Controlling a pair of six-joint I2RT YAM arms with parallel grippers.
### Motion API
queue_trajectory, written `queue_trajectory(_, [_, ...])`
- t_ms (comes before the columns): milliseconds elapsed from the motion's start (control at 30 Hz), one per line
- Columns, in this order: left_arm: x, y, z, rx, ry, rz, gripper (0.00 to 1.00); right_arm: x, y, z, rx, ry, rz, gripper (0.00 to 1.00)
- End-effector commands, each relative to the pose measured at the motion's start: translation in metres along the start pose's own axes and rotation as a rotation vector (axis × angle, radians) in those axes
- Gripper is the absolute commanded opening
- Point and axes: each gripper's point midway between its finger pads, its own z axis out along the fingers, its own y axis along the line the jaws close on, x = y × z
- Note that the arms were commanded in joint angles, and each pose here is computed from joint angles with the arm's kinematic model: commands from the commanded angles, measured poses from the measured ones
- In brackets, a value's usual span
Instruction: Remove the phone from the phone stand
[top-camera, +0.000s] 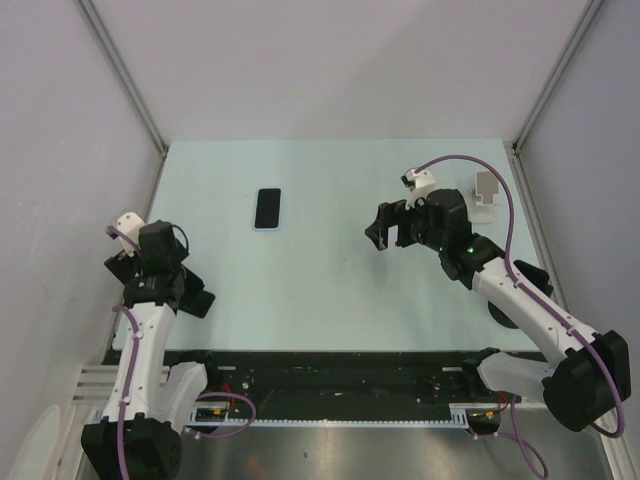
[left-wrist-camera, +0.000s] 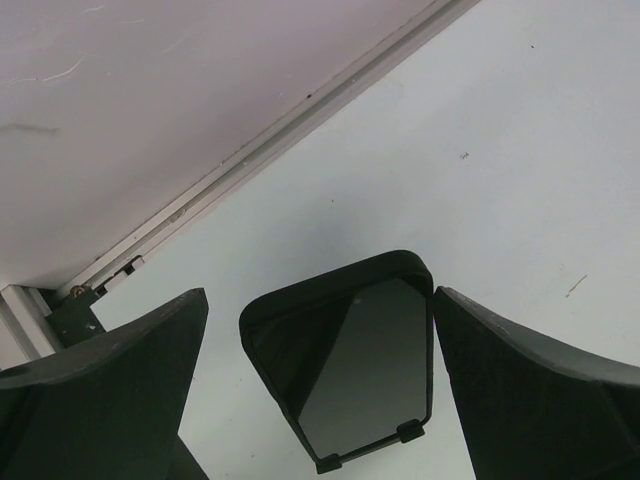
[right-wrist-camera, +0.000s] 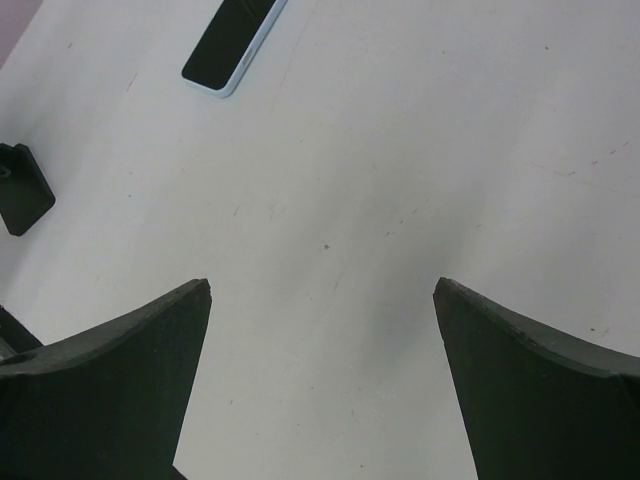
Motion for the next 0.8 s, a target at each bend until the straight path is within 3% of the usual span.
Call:
queue_trajectory(0, [-0.019,-0.009,-0.006,0.044,-0.021,-0.081,1.0,-0.018,0.006,-0.007,-0.031,-0.067,-0.011,1.0])
queue_trajectory(300, [-0.026,-0.011,-0.012,0.055,-0.038,-0.162,1.0,-0.021,0.006,-0.009,-0.036,-0.075,-0.013,1.0])
queue_trajectory(767, [-0.006,-0.002,0.005,-0.068,0.009,-0.171,1.0,-0.02,0.006,-0.009,-0.042,-0.072,-0.017,1.0])
